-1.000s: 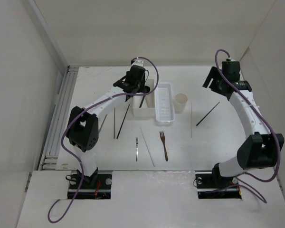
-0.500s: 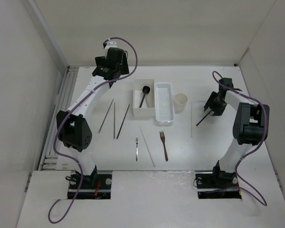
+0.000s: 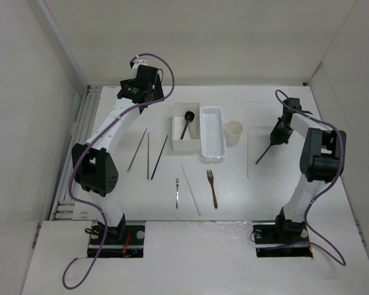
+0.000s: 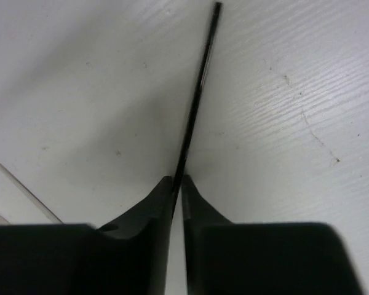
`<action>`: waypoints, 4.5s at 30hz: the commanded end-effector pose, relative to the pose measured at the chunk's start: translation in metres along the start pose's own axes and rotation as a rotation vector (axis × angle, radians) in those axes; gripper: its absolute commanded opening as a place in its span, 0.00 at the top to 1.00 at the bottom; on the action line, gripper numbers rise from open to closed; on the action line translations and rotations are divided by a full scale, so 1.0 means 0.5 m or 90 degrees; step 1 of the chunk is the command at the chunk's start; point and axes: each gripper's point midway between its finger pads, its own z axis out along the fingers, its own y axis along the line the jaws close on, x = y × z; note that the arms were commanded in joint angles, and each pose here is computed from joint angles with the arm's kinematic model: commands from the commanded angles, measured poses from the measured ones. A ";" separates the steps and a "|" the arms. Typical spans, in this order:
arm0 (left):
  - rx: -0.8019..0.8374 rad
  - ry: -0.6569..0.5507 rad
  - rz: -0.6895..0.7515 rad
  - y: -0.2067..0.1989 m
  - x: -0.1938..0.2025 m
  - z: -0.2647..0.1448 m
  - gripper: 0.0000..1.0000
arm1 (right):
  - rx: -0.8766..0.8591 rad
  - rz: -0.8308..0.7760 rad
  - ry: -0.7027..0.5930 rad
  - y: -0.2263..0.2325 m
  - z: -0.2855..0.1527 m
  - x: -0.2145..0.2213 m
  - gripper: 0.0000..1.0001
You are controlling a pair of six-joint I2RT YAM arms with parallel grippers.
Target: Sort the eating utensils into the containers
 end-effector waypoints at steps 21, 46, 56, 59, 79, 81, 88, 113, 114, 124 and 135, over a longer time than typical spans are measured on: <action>0.011 -0.048 -0.033 0.015 -0.060 -0.054 0.09 | 0.023 -0.169 -0.284 0.093 -0.292 -0.135 1.00; 0.037 -0.035 -0.035 0.014 -0.046 -0.060 0.06 | -0.155 -0.434 0.008 0.171 -0.114 0.029 0.33; 0.033 -0.025 -0.030 0.016 -0.032 -0.054 0.06 | -0.119 -0.419 0.043 0.169 -0.057 0.066 0.74; 0.031 -0.020 -0.028 0.018 -0.025 -0.051 0.06 | -0.102 -0.411 0.038 0.161 -0.051 0.064 0.69; 0.024 -0.018 -0.025 0.022 -0.019 -0.048 0.05 | -0.027 -0.394 0.071 0.143 0.002 0.113 0.68; 0.019 -0.025 -0.028 0.027 -0.025 -0.054 0.05 | -0.026 -0.386 0.072 0.143 0.002 0.113 0.73; 0.022 -0.030 -0.030 0.025 -0.029 -0.053 0.05 | -0.006 -0.373 0.073 0.137 0.002 0.109 1.00; 0.005 -0.037 -0.025 0.037 -0.031 -0.056 0.04 | -0.023 -0.301 -0.192 0.211 -0.294 -0.098 1.00; 0.005 -0.037 -0.032 0.037 -0.031 -0.056 0.04 | -0.056 -0.288 -0.244 0.250 -0.354 -0.130 1.00; -0.009 -0.031 -0.033 0.045 -0.022 -0.053 0.04 | -0.245 -0.340 -0.277 0.500 -0.465 -0.038 1.00; -0.019 -0.024 -0.028 0.051 -0.009 -0.047 0.04 | -0.257 -0.373 -0.129 0.579 -0.289 0.118 1.00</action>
